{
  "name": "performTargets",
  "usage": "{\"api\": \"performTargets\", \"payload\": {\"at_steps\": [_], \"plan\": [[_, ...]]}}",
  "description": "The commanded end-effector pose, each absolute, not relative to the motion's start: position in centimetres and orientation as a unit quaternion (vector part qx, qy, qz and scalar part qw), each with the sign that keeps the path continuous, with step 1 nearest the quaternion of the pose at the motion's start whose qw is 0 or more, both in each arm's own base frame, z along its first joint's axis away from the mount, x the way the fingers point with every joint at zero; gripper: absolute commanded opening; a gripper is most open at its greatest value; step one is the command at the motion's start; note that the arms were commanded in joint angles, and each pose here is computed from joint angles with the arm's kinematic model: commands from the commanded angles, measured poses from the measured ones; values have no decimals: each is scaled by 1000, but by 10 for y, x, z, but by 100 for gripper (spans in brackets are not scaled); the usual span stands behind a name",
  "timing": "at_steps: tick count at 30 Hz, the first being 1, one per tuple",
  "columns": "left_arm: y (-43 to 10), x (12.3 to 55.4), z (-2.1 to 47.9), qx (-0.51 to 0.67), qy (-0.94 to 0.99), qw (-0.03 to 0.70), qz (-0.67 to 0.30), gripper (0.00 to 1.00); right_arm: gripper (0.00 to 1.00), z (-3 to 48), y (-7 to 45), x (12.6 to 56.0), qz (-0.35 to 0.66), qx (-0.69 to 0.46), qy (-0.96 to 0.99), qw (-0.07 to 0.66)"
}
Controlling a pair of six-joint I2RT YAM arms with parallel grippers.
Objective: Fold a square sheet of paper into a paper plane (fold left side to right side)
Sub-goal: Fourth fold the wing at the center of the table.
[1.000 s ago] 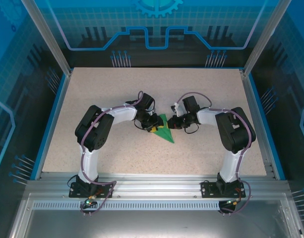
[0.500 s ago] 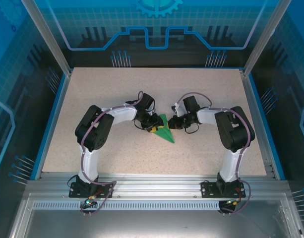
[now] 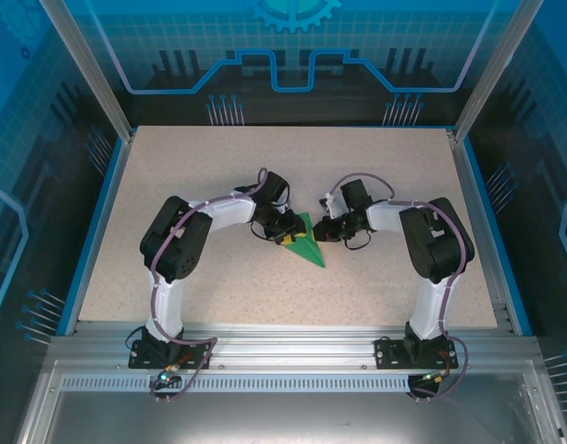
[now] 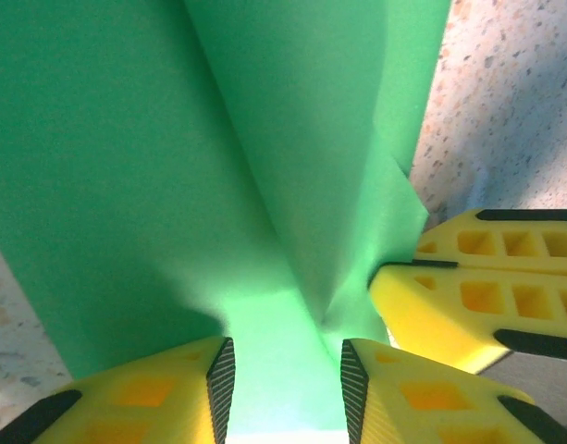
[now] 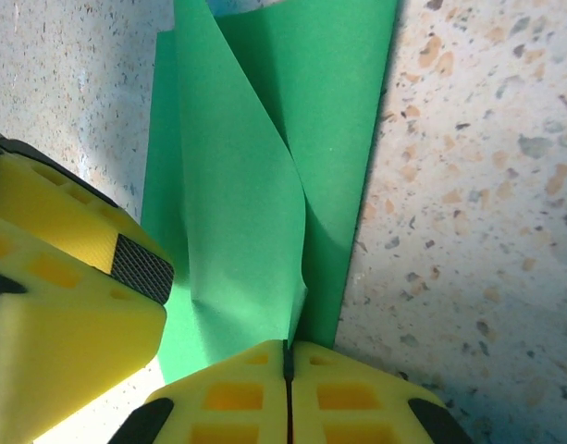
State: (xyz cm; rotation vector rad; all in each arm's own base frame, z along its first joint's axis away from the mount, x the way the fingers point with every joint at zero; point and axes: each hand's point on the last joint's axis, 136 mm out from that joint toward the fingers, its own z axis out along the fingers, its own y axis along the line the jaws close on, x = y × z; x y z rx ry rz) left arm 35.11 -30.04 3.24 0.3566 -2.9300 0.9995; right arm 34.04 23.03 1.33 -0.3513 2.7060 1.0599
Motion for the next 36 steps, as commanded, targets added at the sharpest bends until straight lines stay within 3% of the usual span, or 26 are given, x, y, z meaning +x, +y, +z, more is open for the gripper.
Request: {"api": "performTargets", "payload": {"at_steps": [1, 9, 19, 36], "plan": [[-309, 355, 59, 95, -938, 0, 335, 40, 7, -7, 226, 325, 339, -115, 931, 69], [-314, 365, 80, 86, -935, -11, 343, 40, 7, -7, 226, 325, 336, -117, 932, 69], [-326, 384, 69, 97, -933, -2, 345, 29, 7, -7, 227, 324, 336, -118, 932, 69], [-318, 377, 25, 119, -943, 33, 309, 26, 7, -7, 226, 324, 333, -120, 933, 68]]}}
